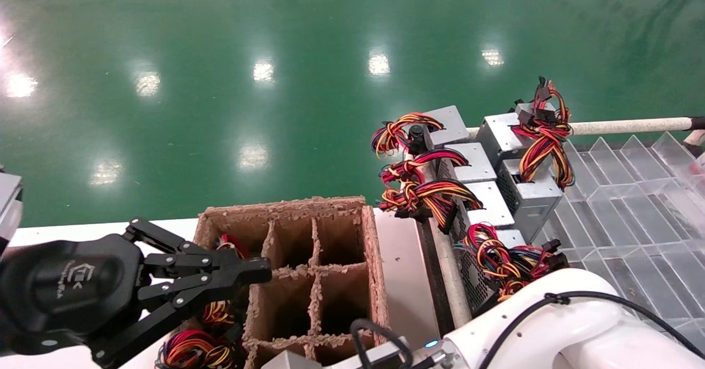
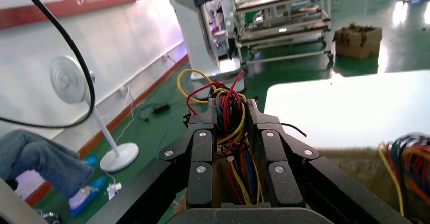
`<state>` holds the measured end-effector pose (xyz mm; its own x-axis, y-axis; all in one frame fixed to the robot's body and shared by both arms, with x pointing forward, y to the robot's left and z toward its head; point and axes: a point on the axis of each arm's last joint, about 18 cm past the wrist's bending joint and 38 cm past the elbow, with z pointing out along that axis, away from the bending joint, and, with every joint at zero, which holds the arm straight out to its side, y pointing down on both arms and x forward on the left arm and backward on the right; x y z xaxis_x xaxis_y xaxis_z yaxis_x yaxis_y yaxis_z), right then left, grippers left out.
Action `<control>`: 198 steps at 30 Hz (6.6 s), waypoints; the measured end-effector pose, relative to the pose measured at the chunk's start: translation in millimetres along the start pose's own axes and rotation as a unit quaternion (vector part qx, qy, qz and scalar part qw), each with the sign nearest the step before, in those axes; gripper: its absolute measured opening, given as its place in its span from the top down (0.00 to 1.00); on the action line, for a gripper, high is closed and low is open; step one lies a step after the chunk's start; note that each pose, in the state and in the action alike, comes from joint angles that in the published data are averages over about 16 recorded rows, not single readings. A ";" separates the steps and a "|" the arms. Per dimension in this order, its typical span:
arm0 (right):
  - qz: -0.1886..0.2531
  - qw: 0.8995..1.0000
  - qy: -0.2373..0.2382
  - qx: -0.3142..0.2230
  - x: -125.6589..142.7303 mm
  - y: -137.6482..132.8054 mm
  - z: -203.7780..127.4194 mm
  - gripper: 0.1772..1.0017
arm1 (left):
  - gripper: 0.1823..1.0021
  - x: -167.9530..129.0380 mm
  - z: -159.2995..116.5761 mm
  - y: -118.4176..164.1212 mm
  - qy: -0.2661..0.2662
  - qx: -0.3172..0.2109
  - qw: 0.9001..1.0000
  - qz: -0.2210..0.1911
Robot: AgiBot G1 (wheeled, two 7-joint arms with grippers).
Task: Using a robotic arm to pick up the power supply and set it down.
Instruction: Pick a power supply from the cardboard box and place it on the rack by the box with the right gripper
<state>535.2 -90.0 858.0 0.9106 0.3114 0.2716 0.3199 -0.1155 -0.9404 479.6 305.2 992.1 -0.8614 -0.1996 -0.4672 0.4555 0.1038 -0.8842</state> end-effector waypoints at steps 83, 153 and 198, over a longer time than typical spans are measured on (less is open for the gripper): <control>-0.259 0.906 0.334 -0.008 -168.1 -283.8 -282.6 0.89 | 0.99 0.0 0.0 0.0 0.000 0.000 1.000 0.000; -0.176 0.819 0.543 -0.062 -177.8 -167.2 -430.9 0.89 | 0.99 0.0 0.0 0.0 0.000 0.000 1.000 0.000; -0.116 0.837 0.526 -0.098 -206.5 -152.6 -423.5 0.89 | 0.99 0.0 0.0 0.0 0.000 0.000 1.000 0.000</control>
<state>409.1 -536.2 1032.2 0.5115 -0.6437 0.5692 0.4628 -0.3517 -0.8137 479.6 305.2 992.1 -0.8614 -0.1996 -0.4672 0.4555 0.1038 -0.8842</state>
